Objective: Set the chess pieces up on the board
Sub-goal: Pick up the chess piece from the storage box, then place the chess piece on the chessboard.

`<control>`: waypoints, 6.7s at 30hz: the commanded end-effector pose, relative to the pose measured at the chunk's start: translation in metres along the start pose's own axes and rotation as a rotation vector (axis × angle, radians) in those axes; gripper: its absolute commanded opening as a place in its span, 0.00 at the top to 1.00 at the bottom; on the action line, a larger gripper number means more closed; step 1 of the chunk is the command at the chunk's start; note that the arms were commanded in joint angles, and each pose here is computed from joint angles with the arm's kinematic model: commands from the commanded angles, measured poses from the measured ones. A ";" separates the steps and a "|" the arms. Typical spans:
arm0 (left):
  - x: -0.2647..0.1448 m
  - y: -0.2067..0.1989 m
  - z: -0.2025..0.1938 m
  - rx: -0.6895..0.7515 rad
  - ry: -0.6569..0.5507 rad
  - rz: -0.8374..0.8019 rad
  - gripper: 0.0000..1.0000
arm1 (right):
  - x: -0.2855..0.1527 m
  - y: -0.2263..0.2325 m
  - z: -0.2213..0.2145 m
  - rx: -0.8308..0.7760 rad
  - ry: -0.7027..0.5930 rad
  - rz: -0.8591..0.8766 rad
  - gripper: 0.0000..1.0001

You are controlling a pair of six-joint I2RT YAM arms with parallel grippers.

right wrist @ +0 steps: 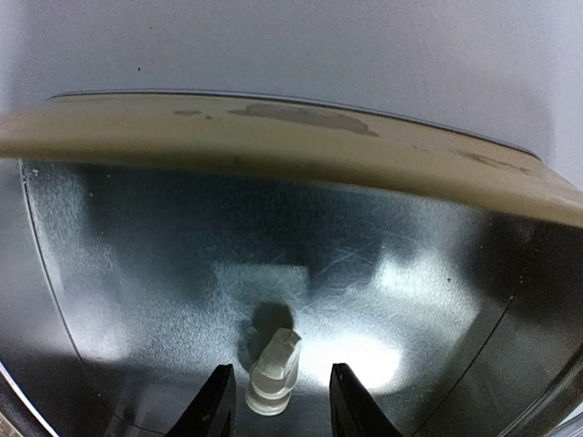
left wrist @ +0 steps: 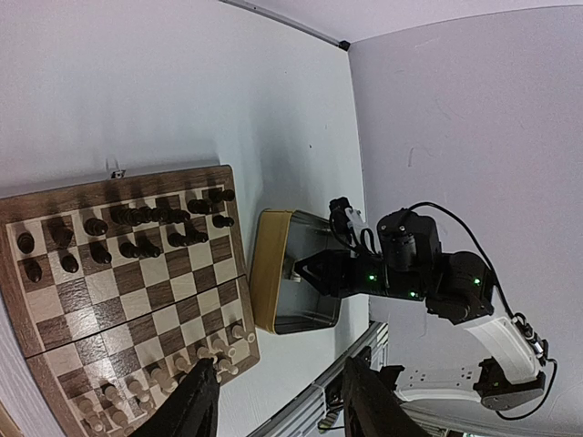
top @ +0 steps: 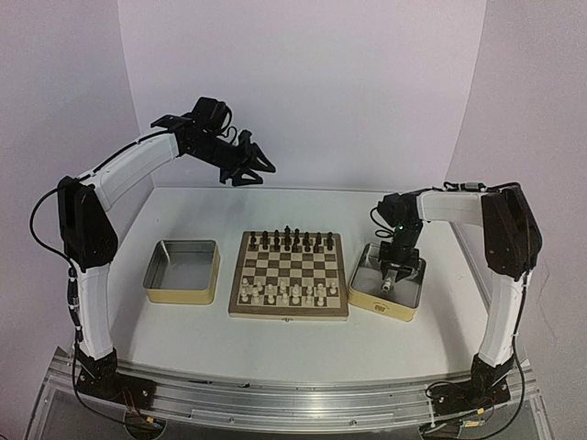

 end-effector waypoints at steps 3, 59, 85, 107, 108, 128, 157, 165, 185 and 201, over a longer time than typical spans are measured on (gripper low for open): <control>-0.001 -0.013 0.004 0.023 -0.019 -0.038 0.54 | 0.003 0.002 0.002 0.033 -0.002 0.013 0.67; 0.042 -0.048 -0.052 -0.024 0.153 -0.611 0.30 | -0.216 0.189 0.017 0.134 -0.241 1.326 1.00; 0.072 -0.046 -0.052 -0.205 0.147 -0.740 0.46 | -0.223 0.192 0.002 0.069 -0.220 1.376 1.00; 0.078 -0.050 -0.046 -0.217 0.156 -0.779 0.68 | -0.222 0.198 0.000 0.056 -0.209 1.388 1.00; 0.077 -0.050 -0.046 -0.215 0.158 -0.781 0.69 | -0.222 0.198 0.000 0.057 -0.208 1.388 1.00; 0.079 -0.050 -0.045 -0.218 0.156 -0.784 0.92 | -0.220 0.201 -0.002 0.053 -0.197 1.390 1.00; 0.034 -0.062 -0.107 0.096 0.528 -0.760 1.00 | -0.238 0.123 -0.040 -0.509 0.037 1.466 0.43; 0.023 -0.065 -0.119 0.236 0.562 -0.721 1.00 | -0.230 0.088 -0.061 -0.789 -0.342 1.383 0.38; 0.036 -0.061 -0.164 0.297 0.656 -0.675 1.00 | -0.220 0.113 -0.096 -1.271 -0.530 1.356 0.38; 0.031 -0.067 -0.164 0.327 0.630 -0.647 1.00 | -0.238 0.129 -0.097 -1.132 -0.202 1.520 0.38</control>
Point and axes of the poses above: each gripper's point midway between its finger pads, its own x axis out along the fingers, its own y axis along the line the jaws close on, z = x × y, the point moved 3 cm from there along -x, back along the fingers, and after that the axes turned 2 degrees about x, right-handed, at the moved point
